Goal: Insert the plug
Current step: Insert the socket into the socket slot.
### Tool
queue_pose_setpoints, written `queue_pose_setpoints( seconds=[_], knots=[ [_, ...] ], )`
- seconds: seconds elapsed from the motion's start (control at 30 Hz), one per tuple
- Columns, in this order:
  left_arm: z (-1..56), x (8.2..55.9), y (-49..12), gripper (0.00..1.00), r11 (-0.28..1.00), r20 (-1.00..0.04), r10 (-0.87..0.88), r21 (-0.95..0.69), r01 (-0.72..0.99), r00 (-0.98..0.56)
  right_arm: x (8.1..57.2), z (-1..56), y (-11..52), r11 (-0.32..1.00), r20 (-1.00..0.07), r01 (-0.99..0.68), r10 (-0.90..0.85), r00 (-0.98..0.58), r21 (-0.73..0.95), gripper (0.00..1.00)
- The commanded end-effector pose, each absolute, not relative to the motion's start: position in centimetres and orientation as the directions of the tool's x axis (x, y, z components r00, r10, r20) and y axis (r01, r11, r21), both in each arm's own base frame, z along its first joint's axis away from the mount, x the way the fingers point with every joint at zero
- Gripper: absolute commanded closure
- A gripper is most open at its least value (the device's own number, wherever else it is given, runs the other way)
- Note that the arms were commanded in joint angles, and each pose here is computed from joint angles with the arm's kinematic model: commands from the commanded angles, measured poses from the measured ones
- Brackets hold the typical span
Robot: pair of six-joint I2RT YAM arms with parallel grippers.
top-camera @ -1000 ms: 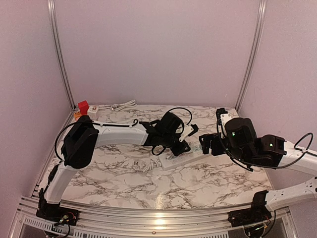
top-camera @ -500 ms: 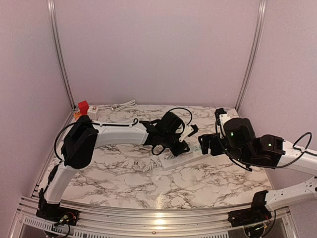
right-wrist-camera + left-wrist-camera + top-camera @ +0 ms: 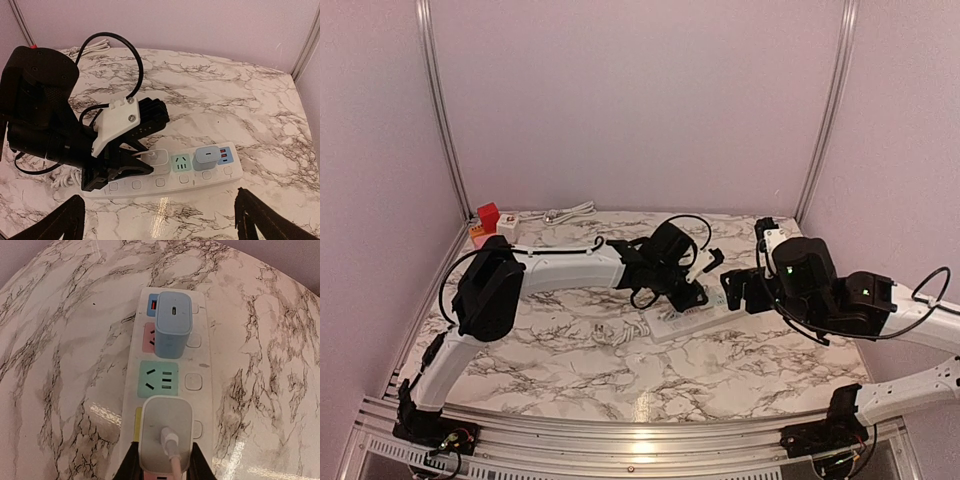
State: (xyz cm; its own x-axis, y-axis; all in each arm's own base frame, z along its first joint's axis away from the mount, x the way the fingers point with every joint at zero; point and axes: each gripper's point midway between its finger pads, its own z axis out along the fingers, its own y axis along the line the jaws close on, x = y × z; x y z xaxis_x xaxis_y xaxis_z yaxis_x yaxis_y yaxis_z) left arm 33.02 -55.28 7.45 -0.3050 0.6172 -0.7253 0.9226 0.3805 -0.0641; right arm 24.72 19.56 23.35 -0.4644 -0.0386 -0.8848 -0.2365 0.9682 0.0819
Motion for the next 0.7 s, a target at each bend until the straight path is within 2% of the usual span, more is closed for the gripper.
queue_pose_setpoints(
  seconds=[0.0, 0.5, 0.67],
  knots=[
    [-3.6, 28.2, -52.0, 1.00, 0.373, -0.471, 0.782, -0.171, 0.912, -0.408, 24.8, 24.4, 19.0, 0.970, -0.897, -0.214, 0.008, -0.442, 0.114, 0.02],
    [-5.2, 27.7, -50.8, 1.00, 0.375, -0.387, 0.850, -0.035, 0.926, -0.359, 24.9, 23.9, 19.0, 0.972, -0.898, -0.212, 0.001, -0.440, 0.105, 0.02],
    [-5.9, 27.2, -50.7, 1.00, 0.364, -0.362, 0.863, -0.040, 0.930, -0.354, 24.8, 23.9, 18.9, 0.972, -0.898, -0.210, 0.006, -0.440, 0.109, 0.02]
  ],
)
